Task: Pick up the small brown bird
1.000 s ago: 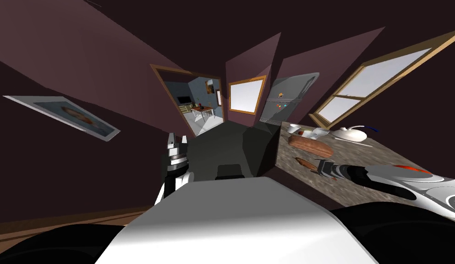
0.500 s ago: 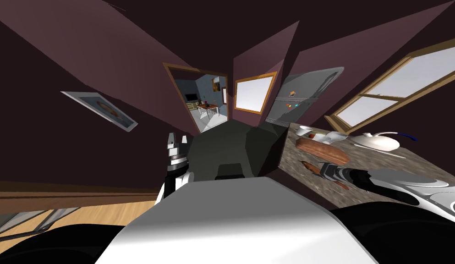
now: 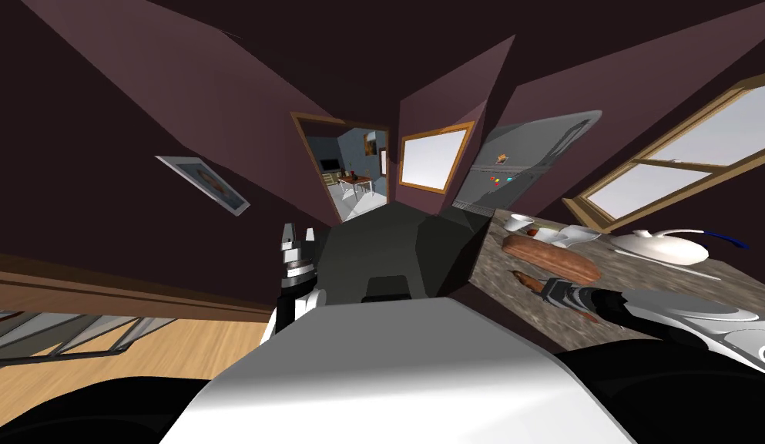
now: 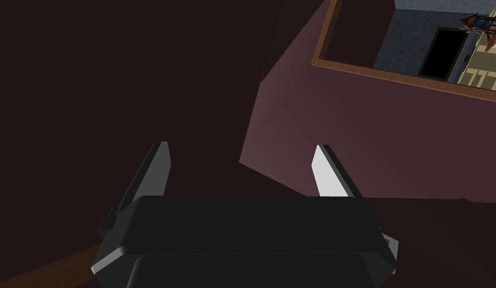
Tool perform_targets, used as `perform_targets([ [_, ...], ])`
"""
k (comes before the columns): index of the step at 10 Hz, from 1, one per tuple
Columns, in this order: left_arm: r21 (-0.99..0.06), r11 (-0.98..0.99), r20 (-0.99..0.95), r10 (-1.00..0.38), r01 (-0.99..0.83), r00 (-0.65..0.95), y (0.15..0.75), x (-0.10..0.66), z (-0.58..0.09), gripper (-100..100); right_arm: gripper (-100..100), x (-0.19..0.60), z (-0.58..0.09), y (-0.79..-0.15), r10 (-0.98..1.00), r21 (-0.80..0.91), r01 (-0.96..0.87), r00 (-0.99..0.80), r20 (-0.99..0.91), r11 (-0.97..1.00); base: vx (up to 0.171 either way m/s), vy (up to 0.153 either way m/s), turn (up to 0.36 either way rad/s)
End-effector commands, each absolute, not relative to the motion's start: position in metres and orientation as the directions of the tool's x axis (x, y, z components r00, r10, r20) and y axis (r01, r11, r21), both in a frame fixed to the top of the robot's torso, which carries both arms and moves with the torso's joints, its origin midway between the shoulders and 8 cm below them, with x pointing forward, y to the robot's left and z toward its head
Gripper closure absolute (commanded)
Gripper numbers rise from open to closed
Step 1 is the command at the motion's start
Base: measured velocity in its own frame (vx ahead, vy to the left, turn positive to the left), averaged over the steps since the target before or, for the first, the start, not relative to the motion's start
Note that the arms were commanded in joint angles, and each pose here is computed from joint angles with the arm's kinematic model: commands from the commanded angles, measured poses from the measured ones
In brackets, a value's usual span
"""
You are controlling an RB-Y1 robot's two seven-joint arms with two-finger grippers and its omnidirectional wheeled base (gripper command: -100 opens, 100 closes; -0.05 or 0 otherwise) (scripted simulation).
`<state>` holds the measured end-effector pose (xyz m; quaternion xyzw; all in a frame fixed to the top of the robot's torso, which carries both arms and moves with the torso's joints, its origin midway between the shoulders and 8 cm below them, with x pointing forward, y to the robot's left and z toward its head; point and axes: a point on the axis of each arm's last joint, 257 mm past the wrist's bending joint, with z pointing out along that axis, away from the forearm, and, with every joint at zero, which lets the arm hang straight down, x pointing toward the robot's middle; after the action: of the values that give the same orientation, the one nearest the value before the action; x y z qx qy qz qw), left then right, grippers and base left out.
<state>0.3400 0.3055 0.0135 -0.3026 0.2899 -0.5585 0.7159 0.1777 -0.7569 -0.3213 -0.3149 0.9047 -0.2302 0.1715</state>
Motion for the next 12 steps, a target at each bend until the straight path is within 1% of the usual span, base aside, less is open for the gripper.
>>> perform_targets([
  [1, -0.757, 0.193, -0.077, -0.975, 0.624, 0.208, 0.306, 0.34, 0.013, 0, 100, 0.178, -0.321, -0.757, -0.649, -0.525, -0.491, -0.743, -0.165, 0.696, 0.0, 0.0, 0.0],
  [3, -0.757, 0.193, -0.077, -0.975, 0.624, 0.208, 0.306, 0.34, 0.013, 0, 100, 0.177, -0.322, -0.757, -0.649, -0.524, -0.492, -0.743, -0.165, 0.696, 0.0, 0.0, 0.0],
  [4, -0.757, 0.193, -0.077, -0.975, 0.624, 0.208, 0.306, 0.34, 0.013, 0, 0, 0.177, -0.322, -0.757, -0.649, -0.524, -0.492, -0.743, -0.165, 0.696, 0.0, 0.0, 0.0],
  [5, -0.757, 0.193, -0.077, -0.975, 0.624, 0.208, 0.306, 0.34, 0.013, 0, 100, 0.181, -0.32, -0.755, -0.66, -0.524, -0.502, -0.733, -0.164, 0.688, 0.034, 0.006, -0.206],
  [8, -0.757, 0.193, -0.077, -0.975, 0.624, 0.208, 0.306, 0.34, 0.013, 0, 100, 0.203, -0.308, -0.743, -0.723, -0.524, -0.562, -0.671, -0.163, 0.64, 0.113, 0.029, -0.309],
  [11, -0.757, 0.193, -0.077, -0.975, 0.624, 0.208, 0.306, 0.34, 0.013, 0, 100, 0.205, -0.306, -0.74, -0.731, -0.523, -0.57, -0.662, -0.164, 0.634, 0.076, 0.029, -0.106],
  [12, -0.757, 0.193, -0.077, -0.975, 0.624, 0.208, 0.306, 0.34, 0.013, 0, 0, 0.206, -0.306, -0.74, -0.733, -0.523, -0.572, -0.66, -0.164, 0.632, 0.007, 0.004, 0.007],
])
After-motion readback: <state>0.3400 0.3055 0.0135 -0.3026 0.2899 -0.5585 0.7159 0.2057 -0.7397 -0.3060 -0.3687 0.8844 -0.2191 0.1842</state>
